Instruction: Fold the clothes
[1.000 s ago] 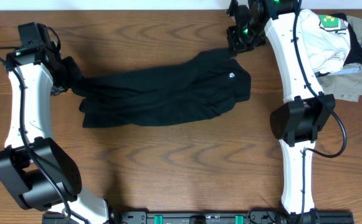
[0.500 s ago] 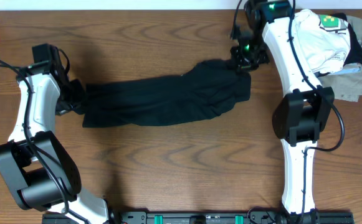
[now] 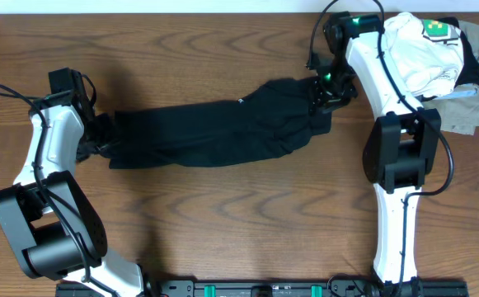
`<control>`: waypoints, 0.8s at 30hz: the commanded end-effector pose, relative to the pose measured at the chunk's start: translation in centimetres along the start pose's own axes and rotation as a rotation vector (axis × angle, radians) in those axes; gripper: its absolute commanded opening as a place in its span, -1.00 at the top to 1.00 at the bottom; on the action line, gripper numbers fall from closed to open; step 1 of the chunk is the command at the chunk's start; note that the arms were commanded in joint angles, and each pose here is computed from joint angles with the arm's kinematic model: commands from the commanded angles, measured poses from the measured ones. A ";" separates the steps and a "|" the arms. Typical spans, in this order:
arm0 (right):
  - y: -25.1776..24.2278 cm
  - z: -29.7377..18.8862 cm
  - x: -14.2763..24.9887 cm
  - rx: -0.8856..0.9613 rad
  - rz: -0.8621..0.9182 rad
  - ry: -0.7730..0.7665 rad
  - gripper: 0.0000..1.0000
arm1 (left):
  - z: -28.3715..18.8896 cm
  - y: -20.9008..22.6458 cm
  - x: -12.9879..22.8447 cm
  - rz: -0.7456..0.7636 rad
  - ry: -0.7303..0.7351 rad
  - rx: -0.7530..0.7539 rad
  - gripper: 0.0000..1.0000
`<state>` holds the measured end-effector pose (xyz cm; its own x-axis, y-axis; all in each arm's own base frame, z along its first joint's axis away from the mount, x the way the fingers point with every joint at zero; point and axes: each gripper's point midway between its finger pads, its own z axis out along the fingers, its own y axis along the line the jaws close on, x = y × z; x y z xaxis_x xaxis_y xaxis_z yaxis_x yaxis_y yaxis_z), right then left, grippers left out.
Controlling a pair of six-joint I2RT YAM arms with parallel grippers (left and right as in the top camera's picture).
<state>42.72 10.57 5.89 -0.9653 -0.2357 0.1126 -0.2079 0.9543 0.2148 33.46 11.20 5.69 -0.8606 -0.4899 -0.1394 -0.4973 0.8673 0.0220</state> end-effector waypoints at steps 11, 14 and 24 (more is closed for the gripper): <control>-1.5 -4.7 -0.8 0.030 -0.044 -0.137 -0.67 | -4.4 -2.2 -3.3 0.169 -0.111 0.255 -0.96; -1.4 -4.8 -1.1 0.034 -0.064 -0.151 -0.94 | -3.5 -3.0 -3.5 0.228 -0.105 0.299 -0.96; -1.3 -4.8 -2.1 0.039 -0.076 -0.187 -0.93 | 0.1 -3.0 -2.3 0.410 -0.025 0.296 -0.97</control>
<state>45.27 8.81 8.46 -0.9658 -0.2566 -0.0370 -0.2589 0.9480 0.1853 36.72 9.80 6.25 -0.9611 -0.2021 -0.1884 -0.1641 0.9661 -0.1995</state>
